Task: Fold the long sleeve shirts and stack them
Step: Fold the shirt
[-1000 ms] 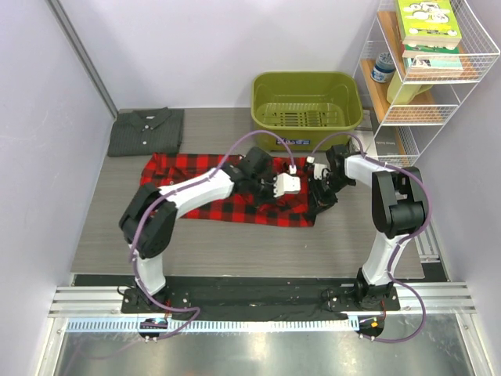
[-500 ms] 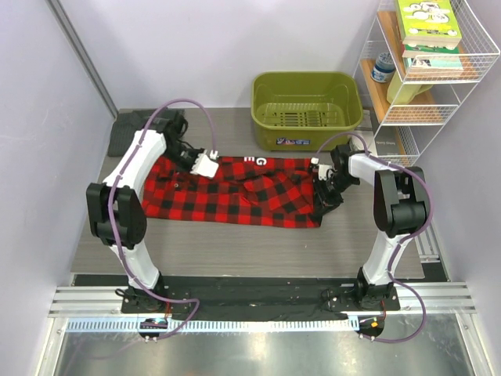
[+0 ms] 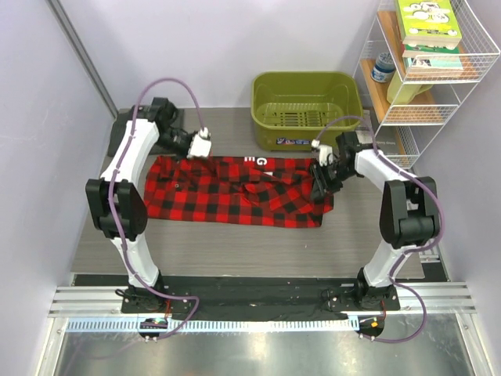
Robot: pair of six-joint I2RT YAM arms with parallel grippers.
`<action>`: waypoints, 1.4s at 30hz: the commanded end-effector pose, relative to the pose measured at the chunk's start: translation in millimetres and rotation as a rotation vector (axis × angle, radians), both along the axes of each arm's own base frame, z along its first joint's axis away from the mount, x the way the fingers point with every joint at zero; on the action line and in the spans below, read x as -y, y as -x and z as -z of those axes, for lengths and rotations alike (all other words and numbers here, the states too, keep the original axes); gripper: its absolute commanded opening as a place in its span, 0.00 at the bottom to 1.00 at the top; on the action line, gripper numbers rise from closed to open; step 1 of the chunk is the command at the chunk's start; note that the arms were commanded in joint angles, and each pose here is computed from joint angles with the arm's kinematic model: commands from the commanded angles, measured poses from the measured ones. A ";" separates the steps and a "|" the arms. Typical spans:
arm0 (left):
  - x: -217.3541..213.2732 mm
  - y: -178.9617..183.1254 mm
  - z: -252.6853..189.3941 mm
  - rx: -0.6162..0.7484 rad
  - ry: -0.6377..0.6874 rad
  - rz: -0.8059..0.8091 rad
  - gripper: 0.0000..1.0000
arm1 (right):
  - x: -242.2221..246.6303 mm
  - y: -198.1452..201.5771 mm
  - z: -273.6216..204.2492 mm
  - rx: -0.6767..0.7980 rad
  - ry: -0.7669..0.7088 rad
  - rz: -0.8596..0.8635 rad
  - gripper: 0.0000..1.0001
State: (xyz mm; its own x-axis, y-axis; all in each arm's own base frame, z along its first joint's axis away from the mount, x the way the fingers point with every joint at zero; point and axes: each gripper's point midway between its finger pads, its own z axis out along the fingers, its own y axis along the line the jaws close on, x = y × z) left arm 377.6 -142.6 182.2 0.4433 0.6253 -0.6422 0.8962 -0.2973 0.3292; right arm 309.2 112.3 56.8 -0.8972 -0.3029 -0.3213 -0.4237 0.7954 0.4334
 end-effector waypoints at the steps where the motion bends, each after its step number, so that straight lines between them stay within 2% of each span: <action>1: 39.8 1.8 -64.9 -0.225 0.280 -0.184 0.00 | -32.2 -57.4 -85.3 0.360 -0.212 -0.007 0.38; 3: 50.1 -21.9 -92.7 -0.193 0.369 -0.236 0.00 | -48.2 -50.5 -108.0 0.444 -0.279 -0.014 0.33; 4: 55.6 -24.4 -104.4 -0.288 0.425 -0.307 0.00 | -56.6 -59.2 -121.5 0.555 -0.296 -0.042 0.32; 5: 59.0 -27.9 -118.0 -0.307 0.464 -0.340 0.00 | -61.5 -59.1 -121.0 0.618 -0.263 -0.074 0.32; 6: 65.6 -47.1 -133.8 -0.237 0.528 -0.339 0.00 | -78.0 -44.6 -120.4 0.660 -0.261 -0.139 0.32; 7: 69.7 -49.1 -142.9 -0.253 0.563 -0.349 0.00 | -87.8 -44.2 -122.3 0.727 -0.254 -0.187 0.32; 8: 75.3 -45.4 -150.5 -0.343 0.596 -0.384 0.00 | -92.5 -42.6 -118.7 0.766 -0.227 -0.212 0.32; 9: 82.4 -46.2 -158.6 -0.337 0.619 -0.378 0.00 | -106.6 -29.8 -105.0 0.796 -0.201 -0.294 0.31; 12: 95.6 -49.2 -174.8 -0.338 0.660 -0.357 0.00 | -124.4 -26.5 -92.9 0.936 -0.128 -0.407 0.28; 16: 105.1 -51.4 -193.2 -0.333 0.708 -0.334 0.00 | -142.5 -37.3 -69.6 1.043 -0.052 -0.469 0.26; 20: 109.2 -50.3 -211.0 -0.354 0.749 -0.300 0.01 | -156.7 -52.0 -54.3 1.089 -0.001 -0.469 0.25; 26: 114.6 -40.6 -209.3 -0.382 0.743 -0.252 0.02 | -181.7 -69.2 -55.1 1.184 0.022 -0.460 0.26; 31: 119.0 -35.9 -210.9 -0.396 0.743 -0.230 0.01 | -205.5 -75.5 -40.2 1.168 0.026 -0.500 0.25; 38: 114.2 -18.0 -206.1 -0.440 0.730 -0.169 0.02 | -194.4 -93.3 -1.3 1.114 0.192 -0.476 0.25; 41: 101.6 -6.9 -194.4 -0.475 0.721 -0.119 0.04 | -186.5 -83.3 -9.1 1.132 0.203 -0.516 0.33; 42: 96.5 -4.6 -192.5 -0.478 0.722 -0.111 0.04 | -184.0 -78.1 -11.3 1.142 0.209 -0.554 0.40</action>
